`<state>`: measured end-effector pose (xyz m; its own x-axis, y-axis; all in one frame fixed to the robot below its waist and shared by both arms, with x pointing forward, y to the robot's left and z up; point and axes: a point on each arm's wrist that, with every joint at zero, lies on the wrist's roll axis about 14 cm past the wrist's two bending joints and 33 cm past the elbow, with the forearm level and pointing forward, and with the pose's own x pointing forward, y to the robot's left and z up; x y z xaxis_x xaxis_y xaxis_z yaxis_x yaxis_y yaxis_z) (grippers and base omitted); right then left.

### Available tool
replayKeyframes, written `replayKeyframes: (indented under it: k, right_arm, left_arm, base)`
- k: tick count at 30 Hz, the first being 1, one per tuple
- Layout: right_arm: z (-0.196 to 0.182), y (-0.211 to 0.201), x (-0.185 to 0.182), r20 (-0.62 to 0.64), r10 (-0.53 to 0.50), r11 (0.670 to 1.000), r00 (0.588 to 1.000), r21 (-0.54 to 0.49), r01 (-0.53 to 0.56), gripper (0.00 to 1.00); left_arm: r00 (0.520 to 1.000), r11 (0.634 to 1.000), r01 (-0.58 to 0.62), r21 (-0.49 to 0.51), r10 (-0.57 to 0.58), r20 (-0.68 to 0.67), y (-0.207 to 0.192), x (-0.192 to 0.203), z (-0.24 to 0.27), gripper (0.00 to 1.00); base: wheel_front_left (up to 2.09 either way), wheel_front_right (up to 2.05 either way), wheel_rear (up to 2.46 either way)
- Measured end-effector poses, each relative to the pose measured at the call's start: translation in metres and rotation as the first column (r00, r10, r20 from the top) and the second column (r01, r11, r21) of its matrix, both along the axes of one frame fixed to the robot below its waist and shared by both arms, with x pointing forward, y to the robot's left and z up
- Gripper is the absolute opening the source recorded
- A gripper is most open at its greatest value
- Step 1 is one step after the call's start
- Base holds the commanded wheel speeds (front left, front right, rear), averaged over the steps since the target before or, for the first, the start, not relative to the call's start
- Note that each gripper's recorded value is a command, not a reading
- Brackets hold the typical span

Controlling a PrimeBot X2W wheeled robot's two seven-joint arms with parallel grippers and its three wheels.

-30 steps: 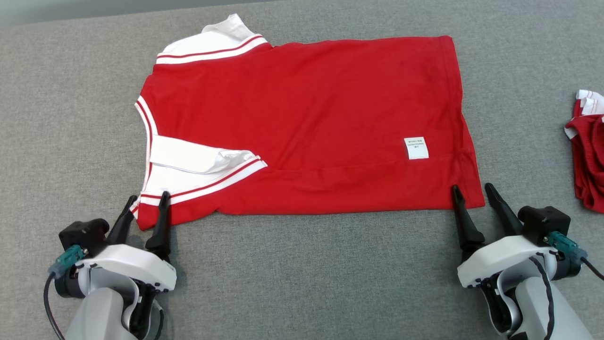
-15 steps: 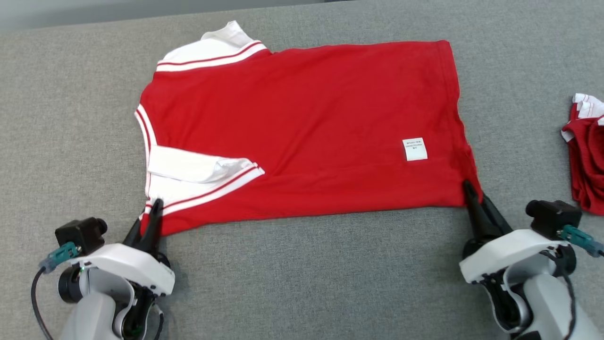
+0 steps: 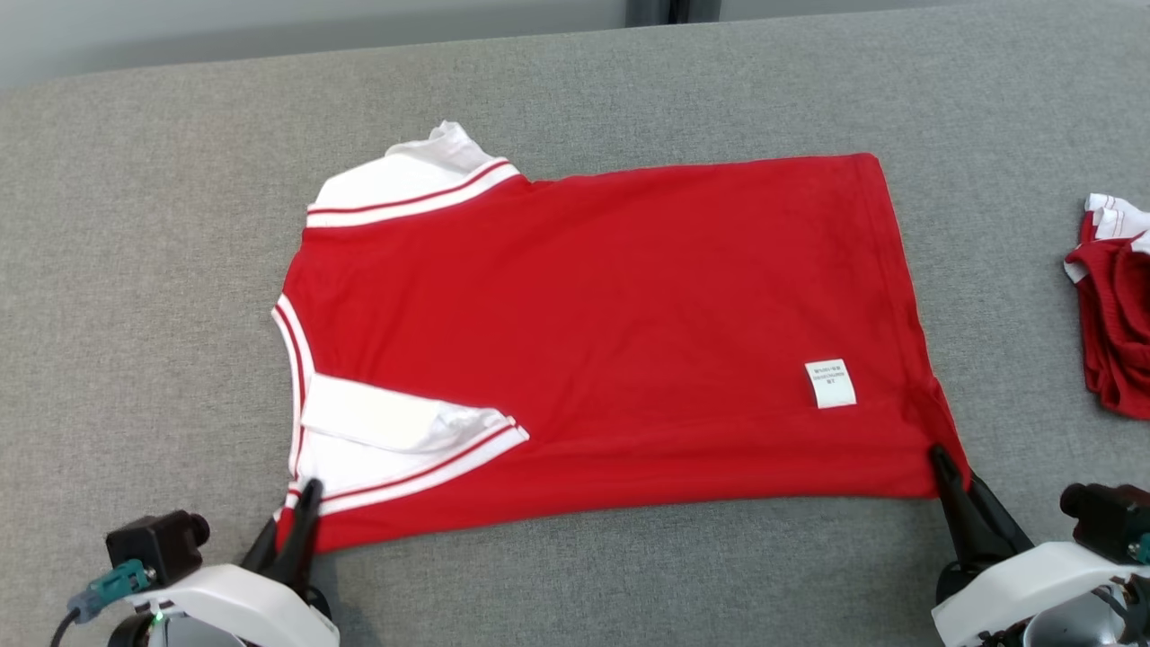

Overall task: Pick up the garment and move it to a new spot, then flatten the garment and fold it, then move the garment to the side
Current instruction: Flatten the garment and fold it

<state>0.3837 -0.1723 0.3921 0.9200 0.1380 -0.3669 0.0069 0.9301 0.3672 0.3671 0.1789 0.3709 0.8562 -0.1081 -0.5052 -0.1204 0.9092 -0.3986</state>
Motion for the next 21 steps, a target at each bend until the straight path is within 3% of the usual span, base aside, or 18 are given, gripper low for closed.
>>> replayKeyframes:
  k: [2, 3, 4, 5, 8, 12, 21]
  right_arm:
    - [-0.003, -0.003, -0.006, -0.018, -0.008, 1.0, 1.0, -0.01, 0.008, 0.0]
    - [-0.003, -0.003, -0.006, -0.021, -0.014, 1.0, 1.0, -0.006, 0.014, 0.28]
    - [-0.003, -0.003, -0.006, -0.022, -0.018, 1.0, 1.0, -0.005, 0.018, 0.69]
    - [-0.005, -0.003, -0.007, -0.029, -0.014, 1.0, 0.999, -0.019, 0.013, 1.0]
    - [-0.004, -0.007, -0.004, -0.014, -0.016, 0.998, 1.0, -0.058, 0.015, 1.0]
    - [0.02, -0.019, 0.014, 0.11, -0.043, 0.992, 0.993, -0.111, 0.056, 1.0]
    - [0.096, -0.022, 0.049, 0.396, -0.012, 0.973, 0.918, -0.206, 0.102, 1.0]
  left_arm:
    - [1.0, 1.0, 0.009, -0.007, -0.009, -0.029, -0.003, -0.008, -0.002, 0.0]
    - [0.999, 1.0, 0.016, -0.014, -0.016, -0.035, -0.006, -0.011, -0.002, 0.35]
    - [0.999, 1.0, 0.022, -0.017, -0.023, -0.041, -0.009, -0.013, -0.002, 1.0]
    - [0.999, 1.0, 0.022, -0.011, -0.022, -0.042, -0.009, -0.014, -0.002, 1.0]
    - [1.0, 0.999, -0.01, 0.031, 0.009, 0.022, -0.002, -0.008, 0.008, 1.0]
    - [0.985, 0.995, -0.067, 0.07, 0.055, 0.163, 0.006, 0.008, 0.033, 1.0]
    - [0.861, 0.974, -0.138, 0.182, 0.027, 0.508, 0.016, 0.055, 0.113, 1.0]
  base:
    - [0.0, 0.0, 0.0]
    - [0.0, 0.0, 0.0]
    - [0.0, 0.0, 0.0]
    - [0.0, 0.0, 0.0]
    - [0.0, 0.0, 0.0]
    - [0.0, 0.0, 0.0]
    - [0.0, 0.0, 0.0]
